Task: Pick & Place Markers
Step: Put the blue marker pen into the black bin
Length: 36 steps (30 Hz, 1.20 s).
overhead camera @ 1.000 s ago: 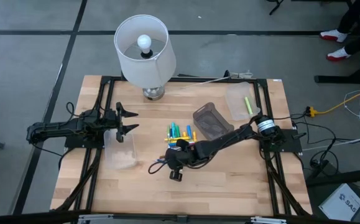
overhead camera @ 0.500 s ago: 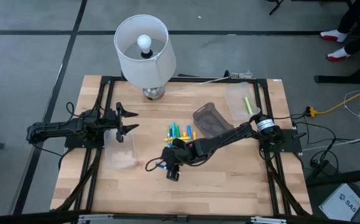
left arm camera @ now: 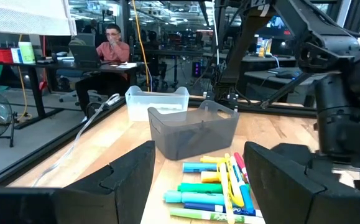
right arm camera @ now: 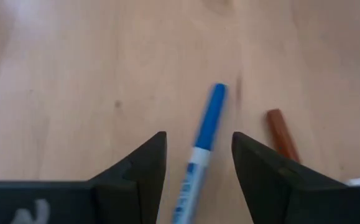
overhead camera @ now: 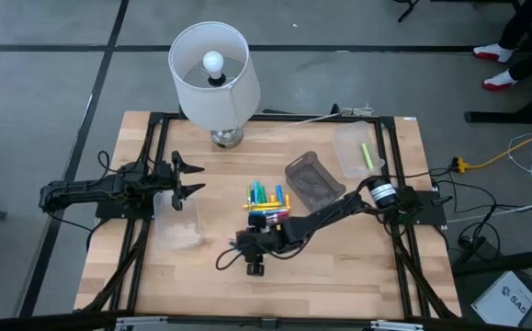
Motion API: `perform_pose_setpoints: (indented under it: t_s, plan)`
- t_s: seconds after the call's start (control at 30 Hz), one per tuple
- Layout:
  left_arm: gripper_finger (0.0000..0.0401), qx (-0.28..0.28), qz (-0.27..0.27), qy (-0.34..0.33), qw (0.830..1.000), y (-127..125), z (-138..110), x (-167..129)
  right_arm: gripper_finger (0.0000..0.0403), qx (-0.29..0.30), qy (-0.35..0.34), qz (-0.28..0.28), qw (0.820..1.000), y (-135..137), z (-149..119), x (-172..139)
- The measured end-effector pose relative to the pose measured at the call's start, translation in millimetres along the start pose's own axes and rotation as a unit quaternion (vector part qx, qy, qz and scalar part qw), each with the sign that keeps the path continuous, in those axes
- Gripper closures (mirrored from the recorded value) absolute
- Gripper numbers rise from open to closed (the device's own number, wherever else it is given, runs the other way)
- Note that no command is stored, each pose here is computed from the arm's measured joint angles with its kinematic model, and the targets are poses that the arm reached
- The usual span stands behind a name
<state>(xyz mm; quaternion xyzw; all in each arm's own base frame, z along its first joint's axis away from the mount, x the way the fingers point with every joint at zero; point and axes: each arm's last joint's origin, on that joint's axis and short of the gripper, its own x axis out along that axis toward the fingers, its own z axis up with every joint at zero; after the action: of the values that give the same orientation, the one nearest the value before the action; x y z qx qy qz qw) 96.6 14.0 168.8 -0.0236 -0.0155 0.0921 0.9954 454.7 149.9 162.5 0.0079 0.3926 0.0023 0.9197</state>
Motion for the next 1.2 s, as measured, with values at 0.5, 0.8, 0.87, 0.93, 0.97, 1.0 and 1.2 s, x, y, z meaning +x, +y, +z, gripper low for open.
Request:
perform_pose_setpoints:
  t_s: [0.5,0.8,0.87,0.93,0.97,1.0,1.2]
  plan:
    - [0.0159,0.000,0.000,0.000,1.000,0.0,0.0,0.0,0.0250,-0.009,0.029,-0.034,0.999,-2.4,-10.4,7.0]
    - [0.0159,0.000,0.000,0.001,1.000,0.0,-0.2,0.0,0.0261,0.015,0.045,-0.046,0.998,-8.7,-20.2,23.7]
    - [0.0159,0.000,0.000,-0.001,1.000,0.0,0.1,0.0,0.0261,0.035,0.045,-0.048,0.997,-10.5,-20.2,24.8]
    - [0.0159,0.000,0.000,0.002,1.000,0.0,-0.4,0.0,0.0261,0.056,0.046,-0.050,0.996,-11.3,-21.3,26.4]
    - [0.0159,0.000,0.000,0.003,1.000,0.0,-0.6,0.0,0.0263,0.063,0.047,-0.052,0.996,-11.4,-21.9,27.0]
    - [0.0159,0.000,0.000,0.003,1.000,0.0,-0.5,0.0,0.0267,0.070,0.047,-0.053,0.995,-11.4,-22.2,27.2]
    - [0.0159,0.000,0.000,0.000,1.000,0.0,0.0,0.0,0.0327,0.099,0.066,-0.048,0.992,-14.1,-24.9,27.6]
